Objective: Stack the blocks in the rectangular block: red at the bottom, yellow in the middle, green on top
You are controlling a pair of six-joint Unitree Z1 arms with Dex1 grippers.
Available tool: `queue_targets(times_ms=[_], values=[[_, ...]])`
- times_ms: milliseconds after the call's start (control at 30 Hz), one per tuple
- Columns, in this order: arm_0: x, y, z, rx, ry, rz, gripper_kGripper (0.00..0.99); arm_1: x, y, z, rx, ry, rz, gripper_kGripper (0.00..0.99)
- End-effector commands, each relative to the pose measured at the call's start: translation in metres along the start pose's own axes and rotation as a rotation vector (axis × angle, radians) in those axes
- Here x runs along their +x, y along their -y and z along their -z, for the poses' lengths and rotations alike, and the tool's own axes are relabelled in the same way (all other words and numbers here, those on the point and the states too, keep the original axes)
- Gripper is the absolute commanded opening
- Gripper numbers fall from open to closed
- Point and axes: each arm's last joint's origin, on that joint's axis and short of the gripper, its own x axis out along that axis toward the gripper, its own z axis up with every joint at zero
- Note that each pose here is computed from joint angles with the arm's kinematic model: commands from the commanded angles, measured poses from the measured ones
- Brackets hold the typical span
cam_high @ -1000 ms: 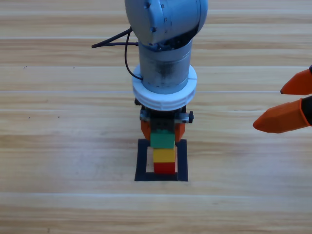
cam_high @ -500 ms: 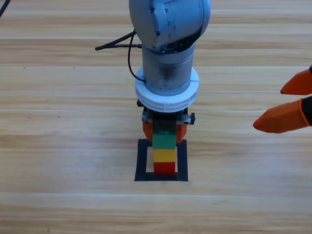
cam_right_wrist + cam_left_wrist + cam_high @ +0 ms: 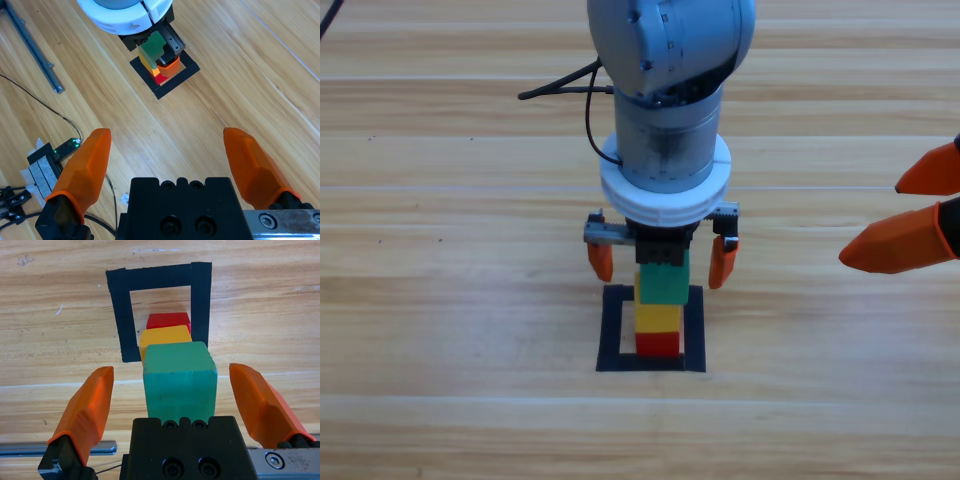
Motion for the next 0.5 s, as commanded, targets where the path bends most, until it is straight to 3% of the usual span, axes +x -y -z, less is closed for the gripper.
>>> queue_targets(times_ms=[33, 133, 267, 400, 500], values=[[-0.002, -0.001, 0.010, 0.013, 0.000, -0.029, 0.990, 0.019, 0.009, 0.005, 0.027, -0.075, -0.003, 0.989], [-0.031, -0.011, 0.012, 0.008, 0.043, 0.013, 0.990, 0.020, 0.009, 0.005, 0.028, -0.078, -0.003, 0.989], [-0.107, -0.047, 0.025, -0.013, 0.176, 0.116, 0.990, 0.020, 0.009, 0.005, 0.028, -0.078, -0.003, 0.989], [-0.192, -0.117, 0.060, -0.058, 0.369, 0.218, 0.990, 0.020, 0.009, 0.005, 0.028, -0.079, -0.003, 0.989], [-0.208, -0.149, 0.093, 0.012, 0.474, 0.245, 0.990, 0.020, 0.009, 0.004, 0.028, -0.079, -0.002, 0.989]])
